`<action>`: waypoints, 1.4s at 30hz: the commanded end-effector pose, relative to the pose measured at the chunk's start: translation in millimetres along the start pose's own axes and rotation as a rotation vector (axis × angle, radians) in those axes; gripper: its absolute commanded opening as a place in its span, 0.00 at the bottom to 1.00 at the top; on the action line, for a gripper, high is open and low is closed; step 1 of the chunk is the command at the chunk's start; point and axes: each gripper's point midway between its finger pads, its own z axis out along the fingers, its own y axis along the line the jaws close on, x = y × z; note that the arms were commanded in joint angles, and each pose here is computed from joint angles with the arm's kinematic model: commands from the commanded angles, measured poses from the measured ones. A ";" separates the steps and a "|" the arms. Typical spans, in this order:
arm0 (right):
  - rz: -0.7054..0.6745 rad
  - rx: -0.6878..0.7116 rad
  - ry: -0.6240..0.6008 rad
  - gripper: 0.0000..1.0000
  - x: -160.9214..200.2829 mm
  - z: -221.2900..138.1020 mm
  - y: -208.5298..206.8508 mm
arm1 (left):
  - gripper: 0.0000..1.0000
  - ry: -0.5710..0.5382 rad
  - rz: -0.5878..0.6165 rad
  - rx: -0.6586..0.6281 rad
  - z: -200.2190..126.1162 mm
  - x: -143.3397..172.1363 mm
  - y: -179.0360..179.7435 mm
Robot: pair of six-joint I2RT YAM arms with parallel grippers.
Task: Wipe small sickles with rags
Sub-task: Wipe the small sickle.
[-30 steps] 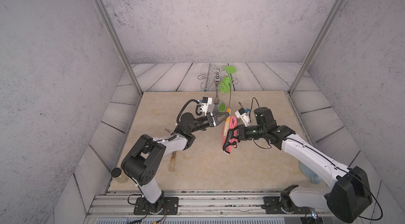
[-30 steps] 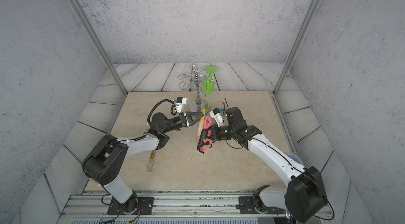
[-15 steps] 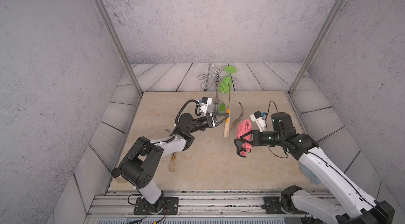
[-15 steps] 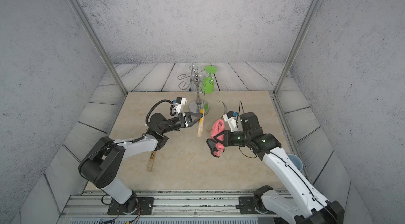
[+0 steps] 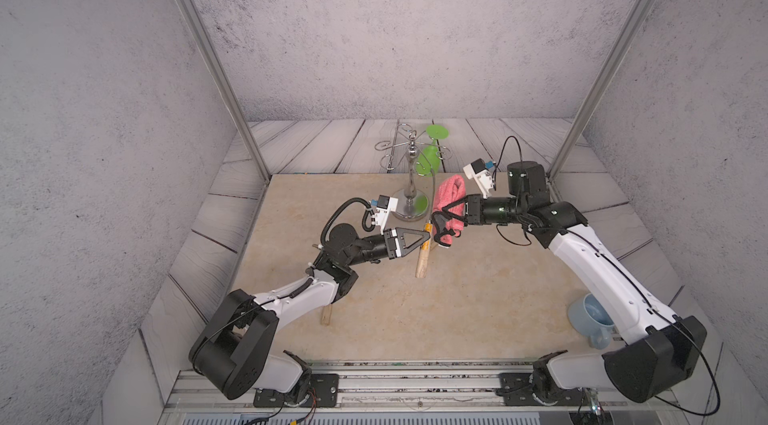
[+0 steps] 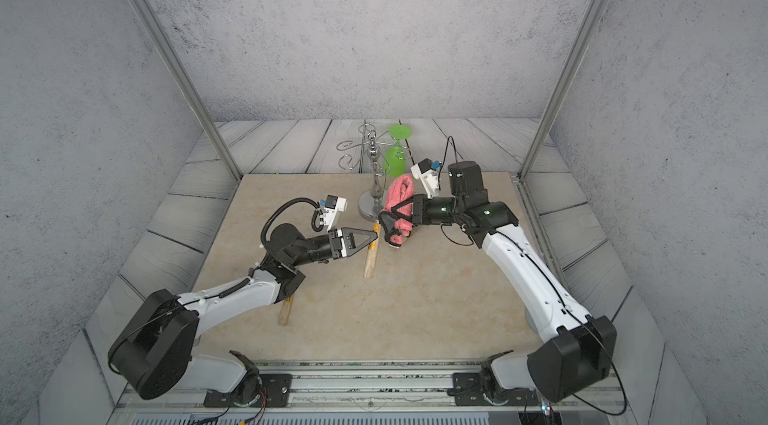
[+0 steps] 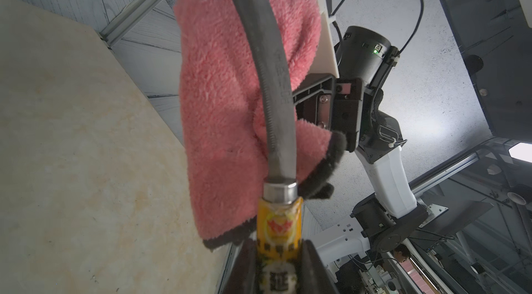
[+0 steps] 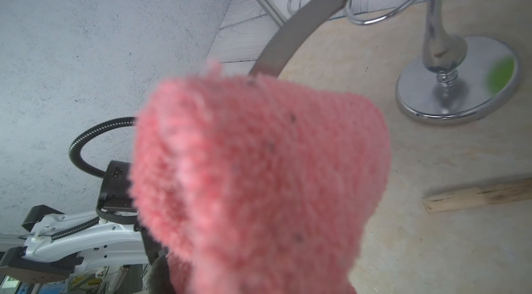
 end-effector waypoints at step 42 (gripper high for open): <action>-0.017 -0.100 0.213 0.19 127.3 36.7 31.2 | 0.00 -0.188 0.185 -0.039 -17.6 -79.7 -21.3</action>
